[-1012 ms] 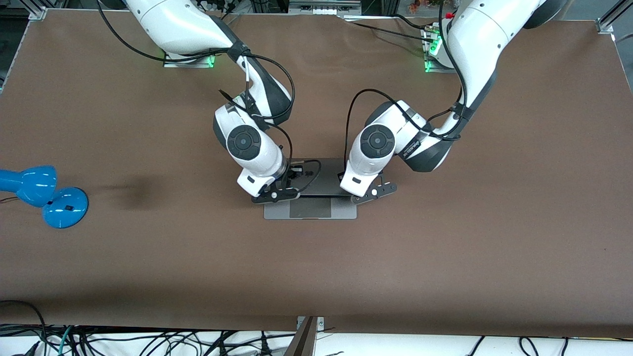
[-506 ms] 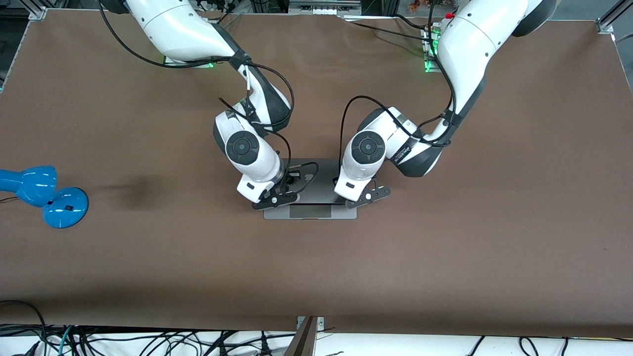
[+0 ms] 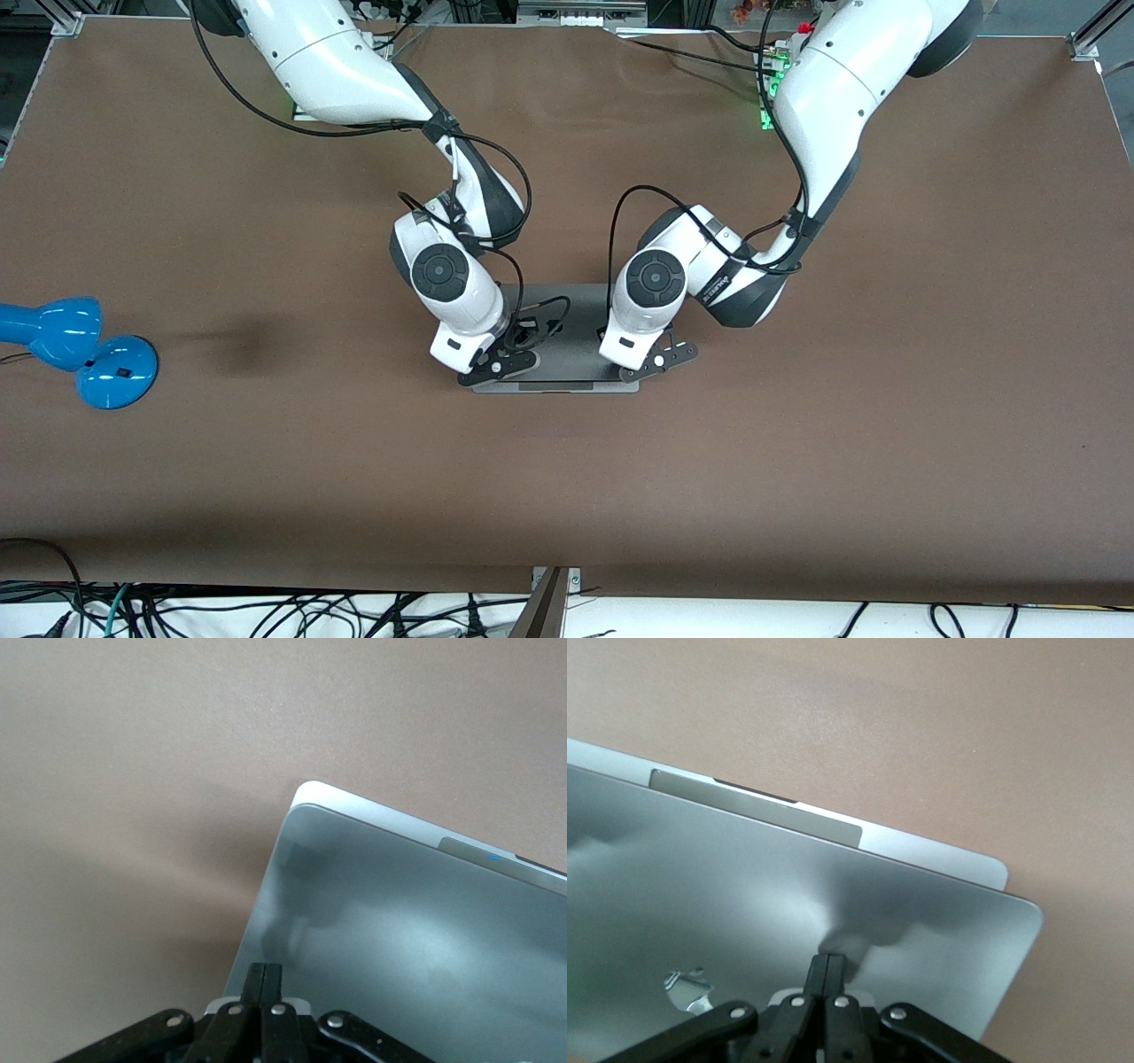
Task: Close laptop with both arms from behind
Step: 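Press the lid down with both grippers until the laptop shuts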
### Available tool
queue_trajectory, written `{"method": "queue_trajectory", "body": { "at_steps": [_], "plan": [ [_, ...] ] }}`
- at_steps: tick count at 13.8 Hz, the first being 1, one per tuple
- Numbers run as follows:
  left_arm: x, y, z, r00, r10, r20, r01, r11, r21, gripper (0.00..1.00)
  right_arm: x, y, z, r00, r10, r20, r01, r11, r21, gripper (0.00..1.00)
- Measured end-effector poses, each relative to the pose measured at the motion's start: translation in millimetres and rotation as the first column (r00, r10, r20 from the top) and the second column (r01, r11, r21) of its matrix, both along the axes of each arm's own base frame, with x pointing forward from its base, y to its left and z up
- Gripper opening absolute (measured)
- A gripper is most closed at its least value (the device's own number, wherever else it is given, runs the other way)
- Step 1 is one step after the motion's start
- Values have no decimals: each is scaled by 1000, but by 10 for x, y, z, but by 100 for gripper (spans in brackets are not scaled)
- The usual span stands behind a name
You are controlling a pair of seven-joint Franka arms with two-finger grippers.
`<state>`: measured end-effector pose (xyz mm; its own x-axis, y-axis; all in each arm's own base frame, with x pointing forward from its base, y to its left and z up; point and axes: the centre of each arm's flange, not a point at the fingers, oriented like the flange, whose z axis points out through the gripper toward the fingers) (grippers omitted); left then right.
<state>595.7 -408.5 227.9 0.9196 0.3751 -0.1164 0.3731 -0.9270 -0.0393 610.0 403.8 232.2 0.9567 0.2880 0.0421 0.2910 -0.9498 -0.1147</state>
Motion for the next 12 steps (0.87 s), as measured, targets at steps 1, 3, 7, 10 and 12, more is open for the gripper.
{"method": "queue_trajectory", "body": {
  "at_steps": [1,3,7,10,12],
  "plan": [
    [4,-6,-38,1000,1,-2,-1,1000,3,1,10,-18,-17,1000,4,1,-4,1000,-3,1],
    [32,-5,-103,1000,5,-1,-5,1000,8,1,31,-29,-44,1000,7,13,-7,1000,1,1],
    [78,-13,-218,1000,9,3,-9,1000,22,1,62,-21,-186,999,10,46,-10,1000,15,1],
    [105,-3,-305,1000,15,0,-15,1000,26,1,77,-20,-273,997,35,67,-37,999,21,1],
    [143,1,-333,999,33,2,-33,999,24,1,93,-31,-322,996,44,81,-46,999,23,1]
  ]
}}
